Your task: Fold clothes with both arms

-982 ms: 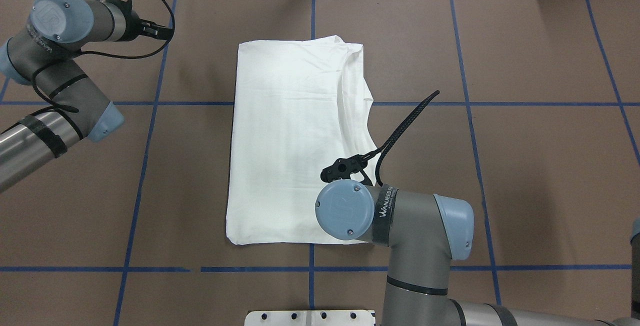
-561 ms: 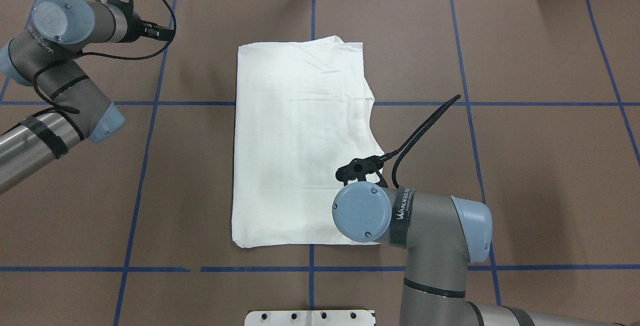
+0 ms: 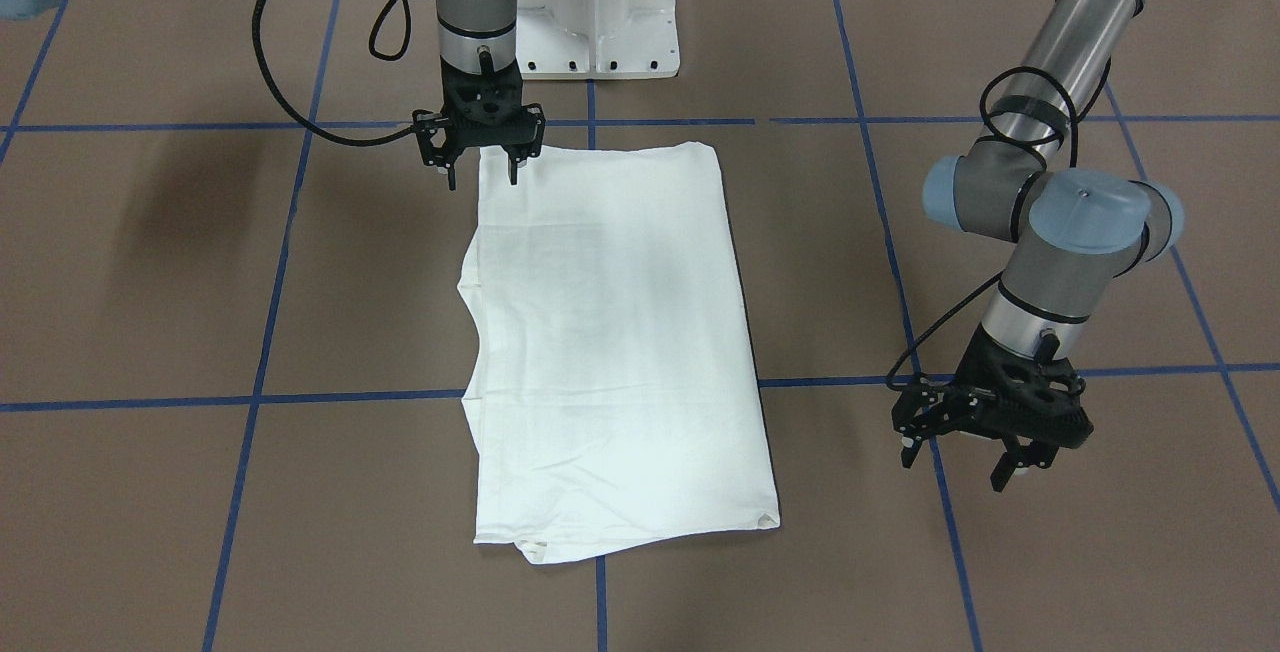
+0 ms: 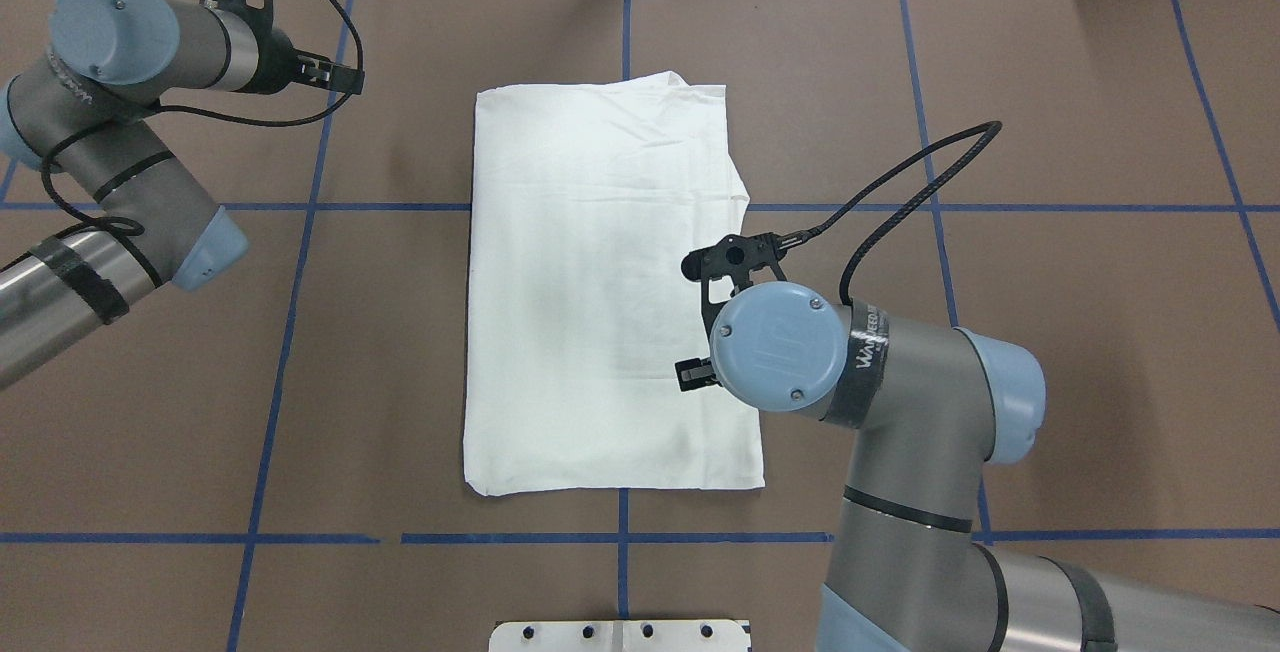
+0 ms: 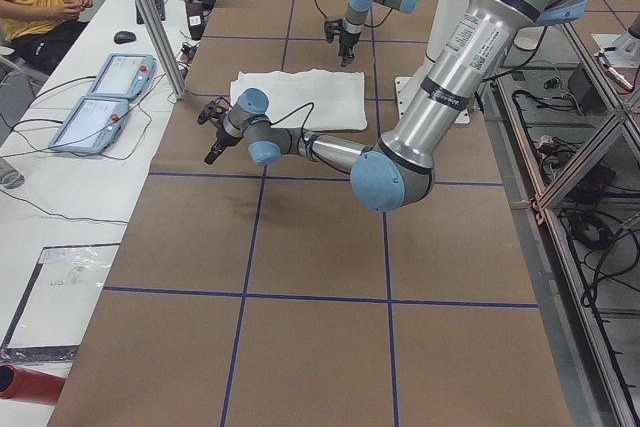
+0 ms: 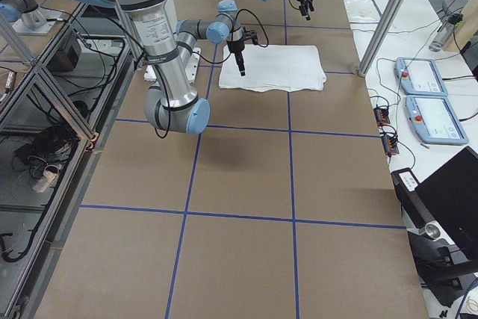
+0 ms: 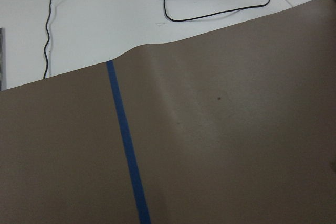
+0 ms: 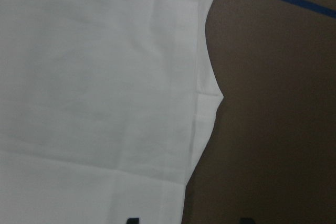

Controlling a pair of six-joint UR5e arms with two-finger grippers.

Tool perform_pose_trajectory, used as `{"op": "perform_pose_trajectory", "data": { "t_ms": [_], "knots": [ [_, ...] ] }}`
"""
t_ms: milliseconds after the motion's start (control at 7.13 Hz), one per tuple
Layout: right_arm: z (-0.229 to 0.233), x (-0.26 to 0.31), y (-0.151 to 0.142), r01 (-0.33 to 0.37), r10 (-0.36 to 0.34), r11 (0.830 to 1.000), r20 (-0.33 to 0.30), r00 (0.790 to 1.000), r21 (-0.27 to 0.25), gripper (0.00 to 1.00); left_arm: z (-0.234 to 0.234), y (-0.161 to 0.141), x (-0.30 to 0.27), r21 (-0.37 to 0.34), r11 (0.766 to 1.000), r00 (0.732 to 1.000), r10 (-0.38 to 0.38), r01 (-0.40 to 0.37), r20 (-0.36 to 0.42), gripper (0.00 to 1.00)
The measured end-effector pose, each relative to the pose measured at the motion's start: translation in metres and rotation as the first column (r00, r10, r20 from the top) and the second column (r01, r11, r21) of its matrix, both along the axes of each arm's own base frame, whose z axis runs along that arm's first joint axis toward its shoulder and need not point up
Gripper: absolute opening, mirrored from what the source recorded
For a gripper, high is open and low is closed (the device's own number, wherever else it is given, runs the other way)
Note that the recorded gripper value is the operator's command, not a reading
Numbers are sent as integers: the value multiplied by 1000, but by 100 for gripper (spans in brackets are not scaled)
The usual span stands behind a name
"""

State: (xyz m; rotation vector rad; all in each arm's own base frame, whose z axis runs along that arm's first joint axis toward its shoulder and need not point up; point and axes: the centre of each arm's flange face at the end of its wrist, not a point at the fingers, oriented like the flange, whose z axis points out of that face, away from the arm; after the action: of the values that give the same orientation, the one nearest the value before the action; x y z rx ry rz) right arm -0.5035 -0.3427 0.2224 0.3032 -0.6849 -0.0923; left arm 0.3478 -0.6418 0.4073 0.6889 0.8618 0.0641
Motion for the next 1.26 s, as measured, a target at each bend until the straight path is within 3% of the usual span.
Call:
{"op": "perform_pose_trajectory", "data": {
  "t_ms": [281,561,842,982,1263],
  "knots": [
    [18,41,6,-57,56,998,152,987,3,100,-30,77,1,-57,996,992,64,-70,-105,100],
    [43,66,14,-128,135,991,237,962,-44,100,-81,193,24,-177,973,977,115,-147,-177,100],
    [51,71,14,-169,179,984,248,952,-62,100,-101,291,83,-320,937,977,83,-144,-195,100],
    [52,71,14,-175,185,983,249,951,-63,100,-98,329,115,-376,916,981,76,-140,-180,94],
    [53,70,14,-179,189,982,247,950,-62,100,-93,362,161,-429,894,986,72,-130,-149,77]
  ]
}}
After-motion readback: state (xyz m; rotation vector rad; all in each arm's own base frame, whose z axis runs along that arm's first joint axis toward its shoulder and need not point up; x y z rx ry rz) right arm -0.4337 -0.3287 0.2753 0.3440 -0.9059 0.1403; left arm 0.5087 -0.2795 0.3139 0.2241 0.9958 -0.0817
